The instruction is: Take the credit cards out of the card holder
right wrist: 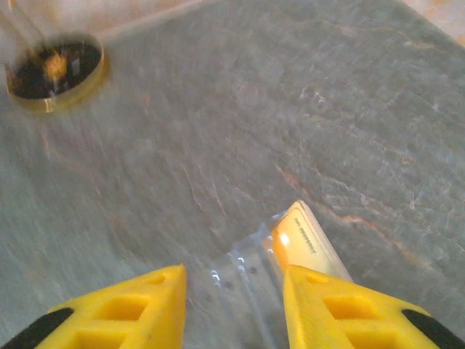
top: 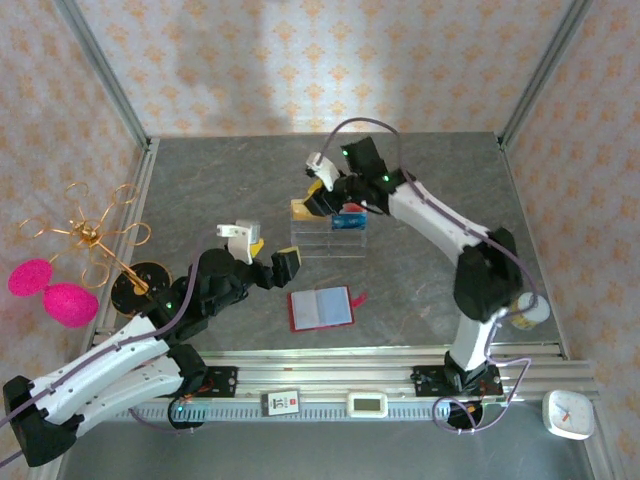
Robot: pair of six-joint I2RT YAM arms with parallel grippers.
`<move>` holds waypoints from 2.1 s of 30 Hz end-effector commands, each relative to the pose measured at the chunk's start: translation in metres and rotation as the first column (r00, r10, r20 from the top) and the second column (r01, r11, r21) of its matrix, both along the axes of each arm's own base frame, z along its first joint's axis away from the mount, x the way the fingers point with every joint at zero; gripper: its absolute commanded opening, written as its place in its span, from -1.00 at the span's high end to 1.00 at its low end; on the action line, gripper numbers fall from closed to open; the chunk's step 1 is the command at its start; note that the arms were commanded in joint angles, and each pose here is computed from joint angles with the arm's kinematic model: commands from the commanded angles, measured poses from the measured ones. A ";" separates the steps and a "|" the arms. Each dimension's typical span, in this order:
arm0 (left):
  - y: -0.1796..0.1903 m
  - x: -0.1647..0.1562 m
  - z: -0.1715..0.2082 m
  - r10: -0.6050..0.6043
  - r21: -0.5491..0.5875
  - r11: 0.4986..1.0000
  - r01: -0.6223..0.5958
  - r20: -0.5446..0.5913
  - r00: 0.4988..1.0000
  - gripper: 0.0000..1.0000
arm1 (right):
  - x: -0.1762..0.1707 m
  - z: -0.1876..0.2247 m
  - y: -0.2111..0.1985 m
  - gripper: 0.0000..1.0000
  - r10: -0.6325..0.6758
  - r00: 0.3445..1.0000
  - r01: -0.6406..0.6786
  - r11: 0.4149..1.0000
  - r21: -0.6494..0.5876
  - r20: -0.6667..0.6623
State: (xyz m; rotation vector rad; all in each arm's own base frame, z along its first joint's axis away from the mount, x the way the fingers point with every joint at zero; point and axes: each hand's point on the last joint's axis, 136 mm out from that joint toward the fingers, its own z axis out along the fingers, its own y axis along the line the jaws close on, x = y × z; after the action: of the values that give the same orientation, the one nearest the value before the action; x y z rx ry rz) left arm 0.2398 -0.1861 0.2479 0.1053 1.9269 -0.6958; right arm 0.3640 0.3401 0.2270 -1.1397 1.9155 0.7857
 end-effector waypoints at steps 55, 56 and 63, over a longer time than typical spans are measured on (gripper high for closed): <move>-0.027 -0.030 -0.167 -0.104 -0.146 0.988 0.049 -0.402 0.910 0.89 | -0.181 -0.151 0.016 1.00 -0.480 0.828 0.497 0.868 -0.016 -0.289; -0.029 -0.031 -0.170 -0.116 -0.142 0.988 0.062 -0.411 0.904 0.89 | -0.180 -0.149 0.015 1.00 -0.485 0.824 0.505 0.863 -0.008 -0.293; -0.065 -0.033 -0.183 -0.219 -0.147 0.974 0.170 -0.454 0.864 0.81 | -0.168 -0.131 -0.022 0.31 -0.611 0.741 0.646 0.762 0.046 -0.278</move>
State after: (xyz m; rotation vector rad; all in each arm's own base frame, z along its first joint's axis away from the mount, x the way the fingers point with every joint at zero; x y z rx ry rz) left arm 0.1999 -0.2211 0.0403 -0.0020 2.4372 -0.8972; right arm 0.1799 0.3392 0.0727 -0.4283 2.2936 0.7022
